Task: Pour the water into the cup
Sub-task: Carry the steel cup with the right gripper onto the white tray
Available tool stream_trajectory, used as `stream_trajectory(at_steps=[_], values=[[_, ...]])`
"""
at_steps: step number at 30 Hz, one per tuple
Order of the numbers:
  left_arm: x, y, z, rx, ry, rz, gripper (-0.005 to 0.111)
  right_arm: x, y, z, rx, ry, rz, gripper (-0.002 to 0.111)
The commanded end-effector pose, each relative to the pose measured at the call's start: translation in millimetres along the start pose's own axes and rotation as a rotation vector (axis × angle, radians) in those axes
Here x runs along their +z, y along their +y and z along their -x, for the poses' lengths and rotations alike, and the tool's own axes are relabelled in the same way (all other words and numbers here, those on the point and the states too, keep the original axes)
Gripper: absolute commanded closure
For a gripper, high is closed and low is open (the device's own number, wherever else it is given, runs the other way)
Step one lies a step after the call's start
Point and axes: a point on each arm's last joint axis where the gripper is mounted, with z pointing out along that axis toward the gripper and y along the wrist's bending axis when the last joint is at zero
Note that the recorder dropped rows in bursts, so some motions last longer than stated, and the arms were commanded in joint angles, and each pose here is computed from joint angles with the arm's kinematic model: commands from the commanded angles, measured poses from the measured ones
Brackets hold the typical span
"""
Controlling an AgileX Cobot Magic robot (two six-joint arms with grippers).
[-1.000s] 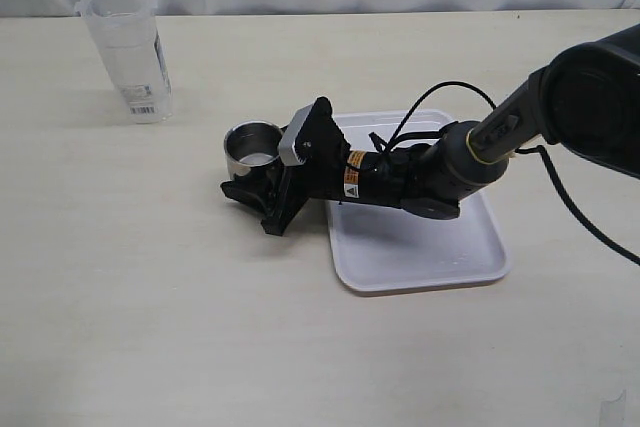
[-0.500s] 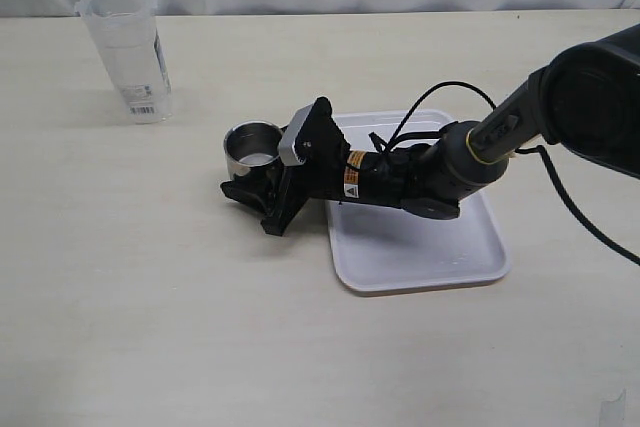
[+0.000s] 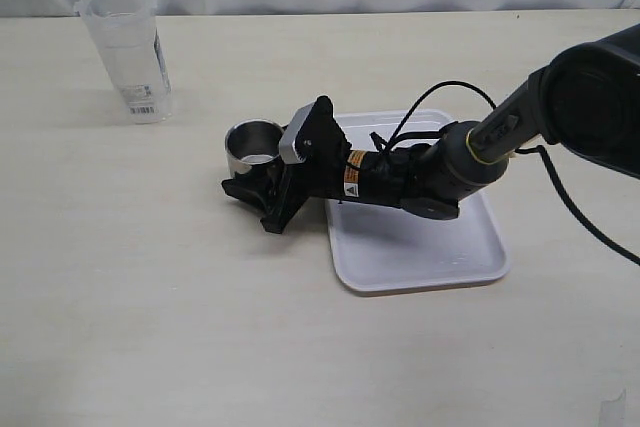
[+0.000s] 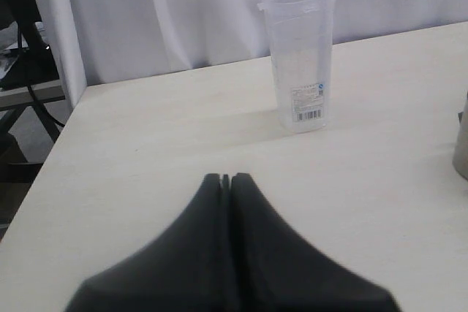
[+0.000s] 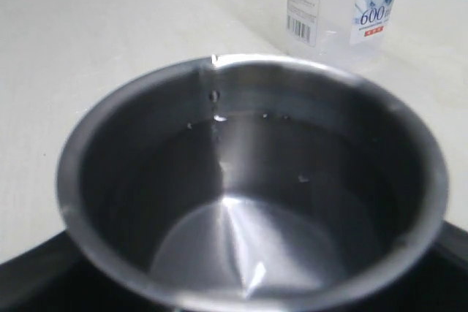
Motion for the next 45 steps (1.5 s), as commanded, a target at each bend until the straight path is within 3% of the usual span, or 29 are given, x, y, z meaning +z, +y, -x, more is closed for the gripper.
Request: stream_trajectory(at_steps=[1,12,32,45], values=[[0,0.2,0,-0.009,-0.003,0.005,0.107,1,-1,1,0.010,-0.012,-0.006,0.104],[0,0.2,0,-0.009,-0.003,0.005,0.107,-1,-6,11,0.033,-0.045,-0.057,0.104],[0,0.2,0,-0.009,-0.003,0.005,0.107,-20,-21,69,-0.079,-0.057,-0.113,0.104],[0,0.2,0,-0.009,-0.003,0.005,0.107,-72,-62,37,-0.017,-0.001,-0.229,0.104]])
